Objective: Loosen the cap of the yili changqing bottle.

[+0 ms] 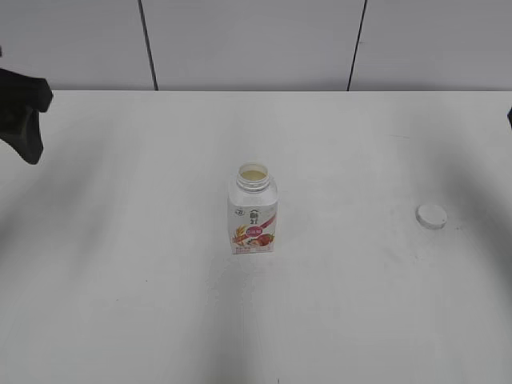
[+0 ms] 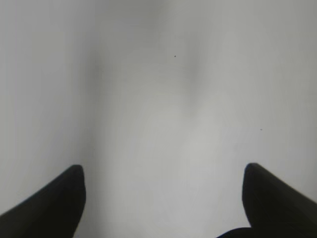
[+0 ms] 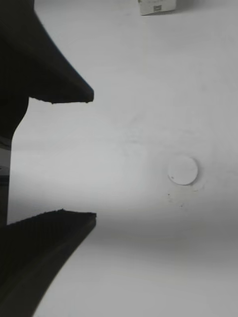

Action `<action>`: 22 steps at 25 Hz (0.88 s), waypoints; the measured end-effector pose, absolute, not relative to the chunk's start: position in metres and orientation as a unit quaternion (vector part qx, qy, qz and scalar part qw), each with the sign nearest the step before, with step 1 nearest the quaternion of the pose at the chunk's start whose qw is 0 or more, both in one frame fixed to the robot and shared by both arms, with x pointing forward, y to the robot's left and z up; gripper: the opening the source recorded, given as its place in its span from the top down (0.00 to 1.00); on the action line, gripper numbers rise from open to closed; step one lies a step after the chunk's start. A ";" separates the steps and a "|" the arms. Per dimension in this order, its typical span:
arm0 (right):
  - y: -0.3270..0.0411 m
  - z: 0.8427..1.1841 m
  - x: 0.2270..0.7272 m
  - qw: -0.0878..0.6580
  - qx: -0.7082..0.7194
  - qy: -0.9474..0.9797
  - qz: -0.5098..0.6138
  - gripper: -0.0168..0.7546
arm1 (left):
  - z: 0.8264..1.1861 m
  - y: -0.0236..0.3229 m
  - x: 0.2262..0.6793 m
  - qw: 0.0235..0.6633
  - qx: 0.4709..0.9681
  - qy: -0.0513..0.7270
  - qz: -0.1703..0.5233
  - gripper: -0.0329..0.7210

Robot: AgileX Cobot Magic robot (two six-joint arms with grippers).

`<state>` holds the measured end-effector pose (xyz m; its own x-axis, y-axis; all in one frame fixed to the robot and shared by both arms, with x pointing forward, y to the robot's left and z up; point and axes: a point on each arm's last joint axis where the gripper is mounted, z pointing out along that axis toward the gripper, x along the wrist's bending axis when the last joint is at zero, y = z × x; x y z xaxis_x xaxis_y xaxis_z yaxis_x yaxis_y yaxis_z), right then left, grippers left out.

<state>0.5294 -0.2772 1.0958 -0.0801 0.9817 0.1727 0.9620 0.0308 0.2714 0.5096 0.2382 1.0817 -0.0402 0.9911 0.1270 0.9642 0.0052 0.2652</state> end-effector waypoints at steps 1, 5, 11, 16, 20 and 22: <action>-0.278 1.097 0.520 0.033 0.677 0.717 0.160 0.29 | 1.088 0.239 0.505 0.060 0.691 0.706 0.142 0.18; -0.279 1.099 0.484 0.040 0.676 0.718 0.162 0.29 | 1.114 0.242 0.483 0.111 0.688 0.701 0.149 0.18; -0.281 1.102 0.428 0.067 0.670 0.718 0.175 0.29 | 1.132 0.256 0.435 0.158 0.679 0.696 0.170 0.18; -0.282 1.105 0.385 0.099 0.662 0.715 0.203 0.29 | 1.124 0.270 0.389 0.176 0.675 0.694 0.179 0.18; -0.283 1.116 0.349 0.145 0.647 0.707 0.246 0.29 | 1.119 0.285 0.344 0.212 0.663 0.687 0.208 0.18; -0.284 1.117 0.335 0.162 0.641 0.705 0.257 0.29 | 1.110 0.292 0.325 0.224 0.658 0.684 0.220 0.18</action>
<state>0.3351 -0.2839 1.1168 -0.1247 0.9871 0.1005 0.8204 0.0457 0.5699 0.3247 0.2924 1.1103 -0.0327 0.9993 -0.0163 0.8021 0.0360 0.5961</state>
